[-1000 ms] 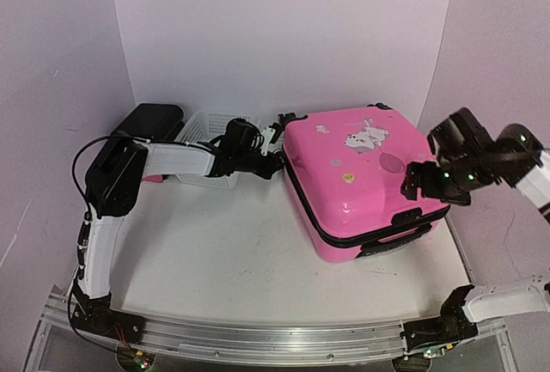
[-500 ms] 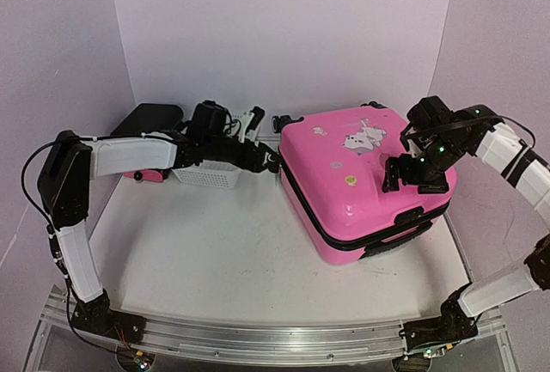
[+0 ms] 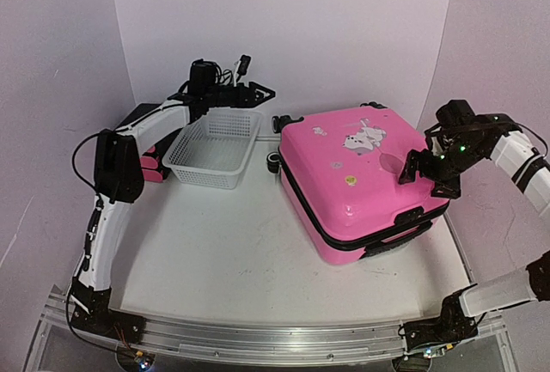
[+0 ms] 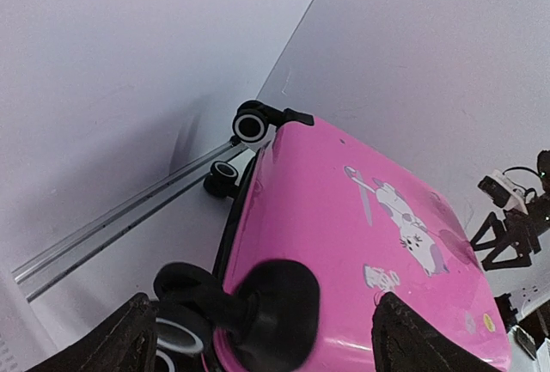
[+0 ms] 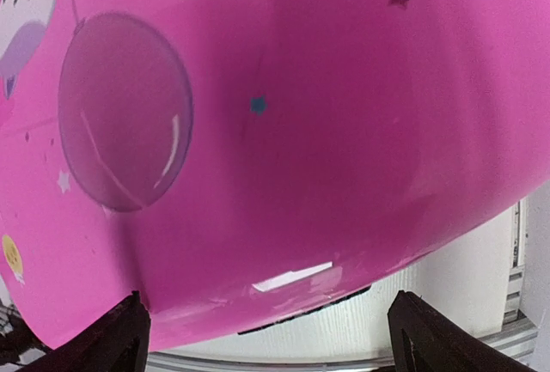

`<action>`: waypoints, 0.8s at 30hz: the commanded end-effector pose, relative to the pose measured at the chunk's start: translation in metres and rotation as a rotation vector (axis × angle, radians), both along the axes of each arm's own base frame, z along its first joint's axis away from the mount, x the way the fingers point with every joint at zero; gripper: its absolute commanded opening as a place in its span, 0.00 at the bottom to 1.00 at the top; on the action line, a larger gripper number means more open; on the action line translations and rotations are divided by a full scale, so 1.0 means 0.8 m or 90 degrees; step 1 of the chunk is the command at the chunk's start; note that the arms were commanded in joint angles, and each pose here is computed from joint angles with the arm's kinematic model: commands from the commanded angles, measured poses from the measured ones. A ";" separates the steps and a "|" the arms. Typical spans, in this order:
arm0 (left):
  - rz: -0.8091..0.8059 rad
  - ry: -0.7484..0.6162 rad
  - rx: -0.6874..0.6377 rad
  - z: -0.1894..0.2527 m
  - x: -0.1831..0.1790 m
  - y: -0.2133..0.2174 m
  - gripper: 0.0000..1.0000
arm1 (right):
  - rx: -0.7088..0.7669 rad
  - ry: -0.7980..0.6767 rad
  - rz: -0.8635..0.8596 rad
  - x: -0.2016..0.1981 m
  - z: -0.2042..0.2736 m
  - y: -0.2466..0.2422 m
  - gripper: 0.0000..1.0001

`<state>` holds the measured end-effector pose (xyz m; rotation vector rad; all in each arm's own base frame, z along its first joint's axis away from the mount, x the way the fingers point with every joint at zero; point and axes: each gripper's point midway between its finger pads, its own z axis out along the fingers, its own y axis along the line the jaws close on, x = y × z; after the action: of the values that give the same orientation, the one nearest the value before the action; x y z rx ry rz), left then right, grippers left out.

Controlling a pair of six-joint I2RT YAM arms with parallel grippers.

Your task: Open, take out, and arrange the luggage

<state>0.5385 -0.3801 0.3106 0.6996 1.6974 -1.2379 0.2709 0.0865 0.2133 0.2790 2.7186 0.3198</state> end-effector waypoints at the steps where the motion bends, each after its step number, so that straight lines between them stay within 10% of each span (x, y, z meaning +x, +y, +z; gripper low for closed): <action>1: -0.034 -0.018 -0.048 0.016 0.012 -0.031 0.89 | 0.073 -0.046 -0.030 0.029 0.019 -0.001 0.98; 10: -0.021 -0.087 -0.016 -0.034 0.019 -0.079 0.98 | 0.097 -0.064 -0.007 0.031 0.026 0.008 0.98; 24: -0.275 0.017 0.031 -0.087 -0.145 -0.109 0.75 | 0.043 -0.001 -0.083 -0.013 0.011 -0.024 0.98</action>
<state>0.5147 -0.4324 0.2310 0.8936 1.6900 -1.2955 0.2773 0.0845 0.2204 0.3776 2.6849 0.4755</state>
